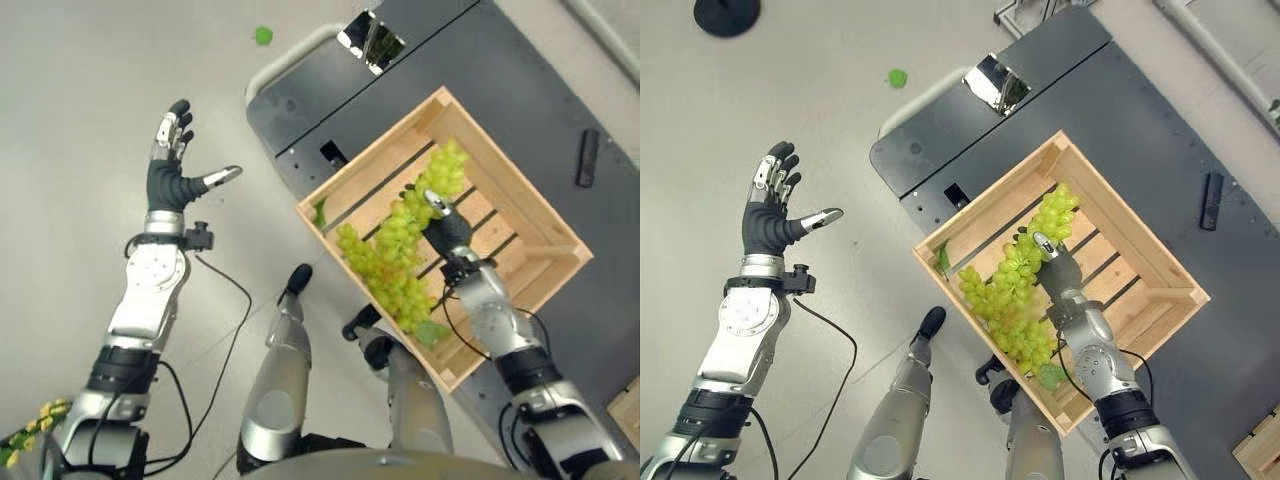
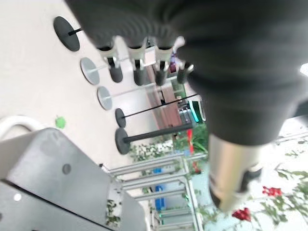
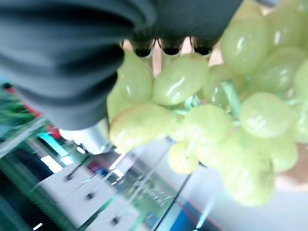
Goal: Pick up the fruits from the basket on one side to the basket on the other side
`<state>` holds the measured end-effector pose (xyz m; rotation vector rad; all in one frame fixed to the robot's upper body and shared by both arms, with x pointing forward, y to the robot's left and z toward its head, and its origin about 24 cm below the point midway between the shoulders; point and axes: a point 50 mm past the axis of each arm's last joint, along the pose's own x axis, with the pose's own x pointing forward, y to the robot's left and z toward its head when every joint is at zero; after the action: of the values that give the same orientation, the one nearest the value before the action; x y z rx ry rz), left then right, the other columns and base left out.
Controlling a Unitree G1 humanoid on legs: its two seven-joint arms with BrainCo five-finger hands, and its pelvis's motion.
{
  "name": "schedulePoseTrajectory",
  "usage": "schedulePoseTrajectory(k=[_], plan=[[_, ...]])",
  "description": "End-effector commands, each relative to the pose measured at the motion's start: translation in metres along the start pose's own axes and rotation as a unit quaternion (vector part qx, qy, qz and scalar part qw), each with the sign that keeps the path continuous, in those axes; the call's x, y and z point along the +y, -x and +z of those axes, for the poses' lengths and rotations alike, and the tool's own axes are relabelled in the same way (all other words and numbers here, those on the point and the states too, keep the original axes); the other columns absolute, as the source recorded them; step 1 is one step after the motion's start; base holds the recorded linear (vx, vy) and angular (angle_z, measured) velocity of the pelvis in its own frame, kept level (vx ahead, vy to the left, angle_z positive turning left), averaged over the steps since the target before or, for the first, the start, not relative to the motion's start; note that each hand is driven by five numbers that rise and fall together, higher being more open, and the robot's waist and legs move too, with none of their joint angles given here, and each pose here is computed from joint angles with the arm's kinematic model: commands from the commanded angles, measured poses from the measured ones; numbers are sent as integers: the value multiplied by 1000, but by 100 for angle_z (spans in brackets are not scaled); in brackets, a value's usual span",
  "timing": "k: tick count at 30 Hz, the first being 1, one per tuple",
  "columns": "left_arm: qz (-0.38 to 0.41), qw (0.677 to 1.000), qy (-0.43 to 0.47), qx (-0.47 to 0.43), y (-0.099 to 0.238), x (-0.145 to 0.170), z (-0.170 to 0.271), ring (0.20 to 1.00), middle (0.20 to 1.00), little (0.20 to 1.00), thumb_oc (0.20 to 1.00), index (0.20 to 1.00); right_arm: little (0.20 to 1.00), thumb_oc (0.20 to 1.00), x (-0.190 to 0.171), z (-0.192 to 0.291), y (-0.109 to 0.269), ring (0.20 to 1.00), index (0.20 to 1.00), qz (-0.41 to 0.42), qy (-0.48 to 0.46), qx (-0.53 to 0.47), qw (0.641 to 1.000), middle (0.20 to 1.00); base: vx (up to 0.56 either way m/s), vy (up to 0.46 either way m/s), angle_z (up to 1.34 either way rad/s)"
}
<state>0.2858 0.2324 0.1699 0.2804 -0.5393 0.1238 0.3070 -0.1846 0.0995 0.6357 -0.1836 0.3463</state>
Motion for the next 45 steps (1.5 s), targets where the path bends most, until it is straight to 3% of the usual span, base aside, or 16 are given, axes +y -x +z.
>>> schedulePoseTrajectory(k=[1,9,16,24,26,37,45], plan=[[-11,1000,22,9,14,3,-8,1000,1000,1000,1000,1000,200,200,2,19,10,200,200,20,25,-41,999,200,61,23,-19],[-76,996,20,48,37,15,-9,1000,1000,1000,1000,1000,200,200,0,72,6,200,200,18,166,-67,984,200,39,67,-32],[-95,991,52,72,46,14,-12,1000,1000,1000,1000,1000,200,200,4,90,6,200,200,25,195,-76,978,200,95,50,-47],[-276,948,82,135,51,1,-7,1000,1000,1000,1000,1000,200,200,-3,79,11,200,200,23,230,-13,973,200,53,25,-24],[-278,947,83,138,50,0,-9,1000,1000,1000,1000,1000,200,200,-2,77,11,200,200,28,233,-9,972,200,42,7,-10],[-401,904,91,118,29,-48,4,1000,1000,1000,1000,1000,200,200,12,74,6,200,200,55,285,1,957,200,24,9,-10],[-400,908,102,79,15,-83,7,1000,1000,1000,1000,1000,200,200,26,67,0,200,200,87,296,3,951,200,12,6,-8]])
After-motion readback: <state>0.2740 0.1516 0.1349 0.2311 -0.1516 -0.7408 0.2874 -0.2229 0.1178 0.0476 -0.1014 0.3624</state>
